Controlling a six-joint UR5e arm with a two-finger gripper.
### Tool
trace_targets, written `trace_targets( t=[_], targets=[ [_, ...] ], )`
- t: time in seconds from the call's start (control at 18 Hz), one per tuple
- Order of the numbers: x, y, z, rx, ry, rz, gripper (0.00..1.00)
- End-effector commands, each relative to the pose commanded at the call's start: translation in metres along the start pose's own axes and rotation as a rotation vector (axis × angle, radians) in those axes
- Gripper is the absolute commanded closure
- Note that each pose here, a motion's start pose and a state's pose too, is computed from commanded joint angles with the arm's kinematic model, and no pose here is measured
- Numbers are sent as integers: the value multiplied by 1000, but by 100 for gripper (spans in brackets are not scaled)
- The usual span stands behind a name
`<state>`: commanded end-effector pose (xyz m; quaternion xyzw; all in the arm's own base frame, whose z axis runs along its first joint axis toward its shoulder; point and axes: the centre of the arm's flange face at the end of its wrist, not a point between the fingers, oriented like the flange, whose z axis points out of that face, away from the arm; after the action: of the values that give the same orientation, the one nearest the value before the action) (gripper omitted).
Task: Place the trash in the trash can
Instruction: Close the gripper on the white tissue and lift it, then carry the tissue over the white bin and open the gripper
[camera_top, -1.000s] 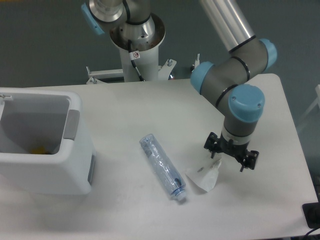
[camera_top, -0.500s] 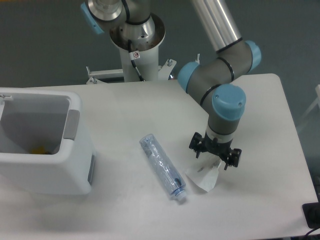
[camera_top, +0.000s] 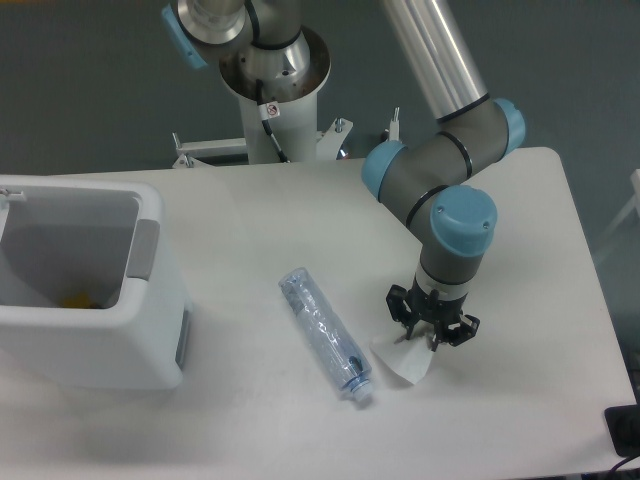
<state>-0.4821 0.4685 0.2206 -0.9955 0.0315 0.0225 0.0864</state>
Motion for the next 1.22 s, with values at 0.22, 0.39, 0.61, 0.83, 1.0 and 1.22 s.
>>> trace_targets(
  t=[0.22,0.39,0.61,0.83,1.0,1.22],
  targets=[
    [-6,-6,-13,41,-4,-10,100],
    [-11,-18,-44,143,-1,-85,100],
    [2,-32,-102,256,15,-190,100],
    [34,-61,-165,414,97,-278,100],
    [66,-86,-195,477,148,-335,100],
    [125,-113,-260,602,235,-343,100]
  ],
)
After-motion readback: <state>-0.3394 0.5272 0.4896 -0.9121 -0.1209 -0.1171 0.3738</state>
